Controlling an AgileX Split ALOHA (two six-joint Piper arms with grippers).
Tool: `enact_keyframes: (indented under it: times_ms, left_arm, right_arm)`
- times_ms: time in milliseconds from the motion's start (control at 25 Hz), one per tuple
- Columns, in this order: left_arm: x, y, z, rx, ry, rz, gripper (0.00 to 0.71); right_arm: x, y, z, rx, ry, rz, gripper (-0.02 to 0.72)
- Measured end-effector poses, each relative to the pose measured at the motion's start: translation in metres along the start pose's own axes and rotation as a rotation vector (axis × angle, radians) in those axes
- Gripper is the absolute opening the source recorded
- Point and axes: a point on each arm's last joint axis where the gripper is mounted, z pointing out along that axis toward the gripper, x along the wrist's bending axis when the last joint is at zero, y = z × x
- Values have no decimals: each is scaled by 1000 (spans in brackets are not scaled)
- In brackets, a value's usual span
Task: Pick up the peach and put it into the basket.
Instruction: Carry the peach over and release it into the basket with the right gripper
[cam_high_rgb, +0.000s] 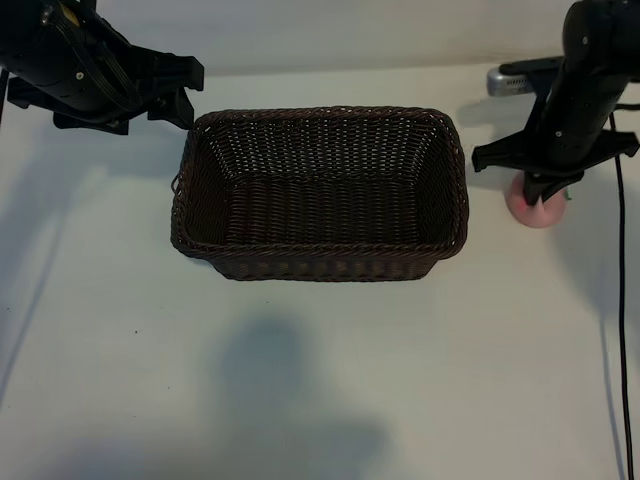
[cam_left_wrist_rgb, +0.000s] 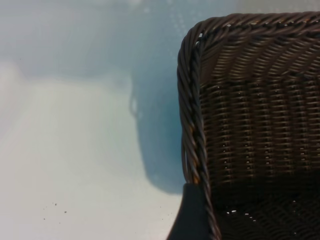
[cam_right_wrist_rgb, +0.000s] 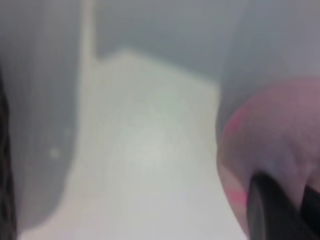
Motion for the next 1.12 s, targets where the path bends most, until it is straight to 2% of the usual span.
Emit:
enact_keyframes:
  times_ms: [520,760,1120]
  left_arm:
    - [0,0,0,0,0,0,592]
    - [0,0,0,0,0,1,592]
    - [0,0,0,0,0,3,591]
  right_arm:
    - [0,-18,-117,-232,22,-13,38]
    - [12,-24,-124,-222,64,-30,38]
    - [86,-45,-124,-193,163,-196,38]
